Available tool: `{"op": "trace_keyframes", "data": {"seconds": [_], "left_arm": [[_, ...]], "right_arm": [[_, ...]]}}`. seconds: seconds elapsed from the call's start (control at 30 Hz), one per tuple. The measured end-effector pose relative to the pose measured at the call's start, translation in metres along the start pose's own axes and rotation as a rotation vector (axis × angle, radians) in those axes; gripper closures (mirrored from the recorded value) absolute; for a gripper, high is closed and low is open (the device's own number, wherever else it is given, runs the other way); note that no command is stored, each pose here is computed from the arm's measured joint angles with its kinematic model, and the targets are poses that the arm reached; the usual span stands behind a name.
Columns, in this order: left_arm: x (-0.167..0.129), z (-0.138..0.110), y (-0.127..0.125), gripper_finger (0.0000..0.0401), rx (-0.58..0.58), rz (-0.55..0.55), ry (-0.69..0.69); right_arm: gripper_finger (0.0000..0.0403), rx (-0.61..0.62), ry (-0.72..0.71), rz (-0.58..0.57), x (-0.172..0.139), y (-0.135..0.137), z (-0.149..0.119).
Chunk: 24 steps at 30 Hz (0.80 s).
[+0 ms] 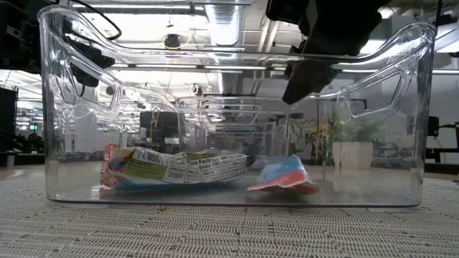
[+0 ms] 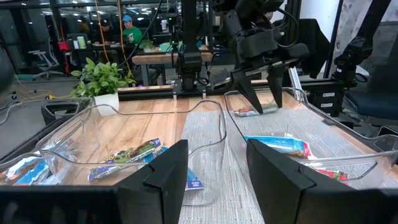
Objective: Pick and place Granola Bars by type
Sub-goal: Put the red granola bar into the bottom transparent bin
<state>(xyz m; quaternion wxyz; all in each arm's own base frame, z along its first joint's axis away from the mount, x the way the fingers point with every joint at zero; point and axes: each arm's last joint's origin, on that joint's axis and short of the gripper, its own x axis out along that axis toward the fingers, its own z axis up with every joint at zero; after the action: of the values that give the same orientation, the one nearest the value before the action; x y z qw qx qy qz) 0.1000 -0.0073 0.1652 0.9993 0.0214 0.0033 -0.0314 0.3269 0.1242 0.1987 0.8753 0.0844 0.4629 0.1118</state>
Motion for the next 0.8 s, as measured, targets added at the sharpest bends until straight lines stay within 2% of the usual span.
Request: {"op": "trace_keyframes", "data": {"seconds": [0.1, 0.17, 0.4, 0.6, 0.7, 0.8], "left_arm": [[0.000, 0.000, 0.000, 0.0243, 0.001, 0.000, 0.000], [0.000, 0.000, 0.000, 0.0243, 0.000, 0.000, 0.000], [0.000, 0.000, 0.000, 0.0243, -0.007, 0.000, 0.000], [0.000, 0.000, 0.000, 0.0243, 0.001, -0.001, 0.001], [0.000, 0.000, 0.000, 0.0243, -0.004, 0.000, 0.000], [0.000, 0.000, 0.000, 0.0243, 0.000, -0.001, 0.000]], "right_arm": [[0.0228, 0.099, 0.005, 0.038, -0.003, 0.002, 0.001], [0.0223, 0.188, 0.017, 0.102, -0.004, 0.004, 0.002], [0.0214, 0.427, 0.116, 0.428, -0.024, 0.020, 0.008], [0.0215, 0.475, 0.244, 0.670, -0.054, 0.037, 0.009], [0.0218, 0.510, 0.359, 0.734, -0.063, 0.047, 0.002], [0.0222, 0.575, 0.487, 0.705, -0.069, 0.056, -0.010]]}}
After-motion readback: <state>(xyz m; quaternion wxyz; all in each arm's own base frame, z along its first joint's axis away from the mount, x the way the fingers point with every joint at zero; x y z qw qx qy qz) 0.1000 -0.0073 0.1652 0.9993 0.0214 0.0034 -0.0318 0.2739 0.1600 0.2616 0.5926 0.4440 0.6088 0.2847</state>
